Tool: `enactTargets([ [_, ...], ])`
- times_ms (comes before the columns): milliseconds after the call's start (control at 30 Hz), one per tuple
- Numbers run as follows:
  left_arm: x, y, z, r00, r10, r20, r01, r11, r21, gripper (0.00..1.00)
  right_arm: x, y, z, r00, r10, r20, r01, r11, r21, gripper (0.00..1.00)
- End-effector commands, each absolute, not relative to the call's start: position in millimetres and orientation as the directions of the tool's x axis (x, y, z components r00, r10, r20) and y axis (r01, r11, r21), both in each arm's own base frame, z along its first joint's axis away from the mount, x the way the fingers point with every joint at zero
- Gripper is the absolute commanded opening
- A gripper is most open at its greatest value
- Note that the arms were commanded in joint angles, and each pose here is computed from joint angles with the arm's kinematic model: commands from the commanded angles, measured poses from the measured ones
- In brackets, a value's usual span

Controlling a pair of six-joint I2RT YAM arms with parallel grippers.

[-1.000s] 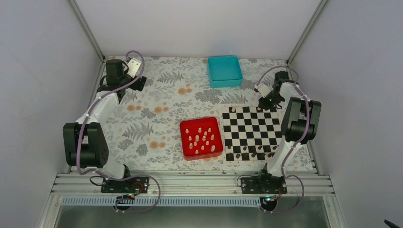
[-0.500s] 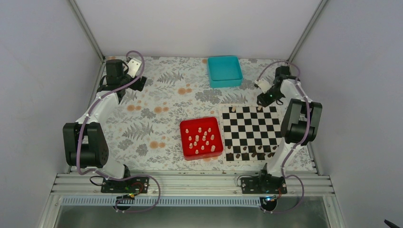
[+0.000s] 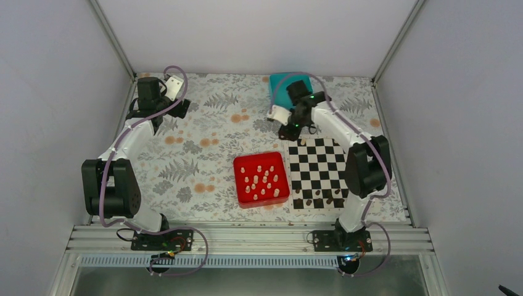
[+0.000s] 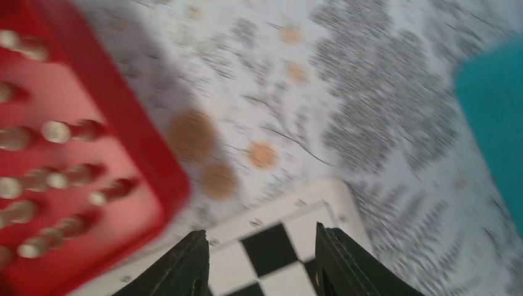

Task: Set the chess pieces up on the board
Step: Pick up the chess piece from the storage box.

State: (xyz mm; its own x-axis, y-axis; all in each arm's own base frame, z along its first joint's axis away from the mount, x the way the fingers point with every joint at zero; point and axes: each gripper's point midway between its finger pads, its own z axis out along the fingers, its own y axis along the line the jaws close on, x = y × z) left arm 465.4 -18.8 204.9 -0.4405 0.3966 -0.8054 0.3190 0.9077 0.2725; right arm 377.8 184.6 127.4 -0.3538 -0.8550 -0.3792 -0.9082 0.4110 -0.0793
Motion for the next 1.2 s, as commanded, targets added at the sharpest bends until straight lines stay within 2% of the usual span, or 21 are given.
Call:
enactTargets([
  [0, 465, -19, 205, -0.429, 0.411, -0.805, 0.323, 0.902, 0.288, 1.0, 345, 223, 122, -0.31, -0.887, -0.341, -0.942, 0.334, -0.014, 0.45],
  [167, 465, -20, 205, -0.429, 0.412, -0.804, 0.327, 0.901, 0.287, 1.0, 311, 263, 108, -0.233, -0.913, -0.335, -0.972, 0.233, 0.042, 0.44],
  [400, 465, -21, 205, -0.429, 0.412, -0.804, 0.331, 0.9, 0.284, 1.0, 283, 288, 80, -0.183, -0.933, -0.31, -0.982, 0.162, 0.094, 0.43],
  [1167, 465, -21, 201, -0.433, 0.414, -0.801, 0.336, 0.898, 0.283, 1.0, 259, 299, 33, -0.166, -0.952, -0.258, -0.978, 0.126, 0.164, 0.41],
])
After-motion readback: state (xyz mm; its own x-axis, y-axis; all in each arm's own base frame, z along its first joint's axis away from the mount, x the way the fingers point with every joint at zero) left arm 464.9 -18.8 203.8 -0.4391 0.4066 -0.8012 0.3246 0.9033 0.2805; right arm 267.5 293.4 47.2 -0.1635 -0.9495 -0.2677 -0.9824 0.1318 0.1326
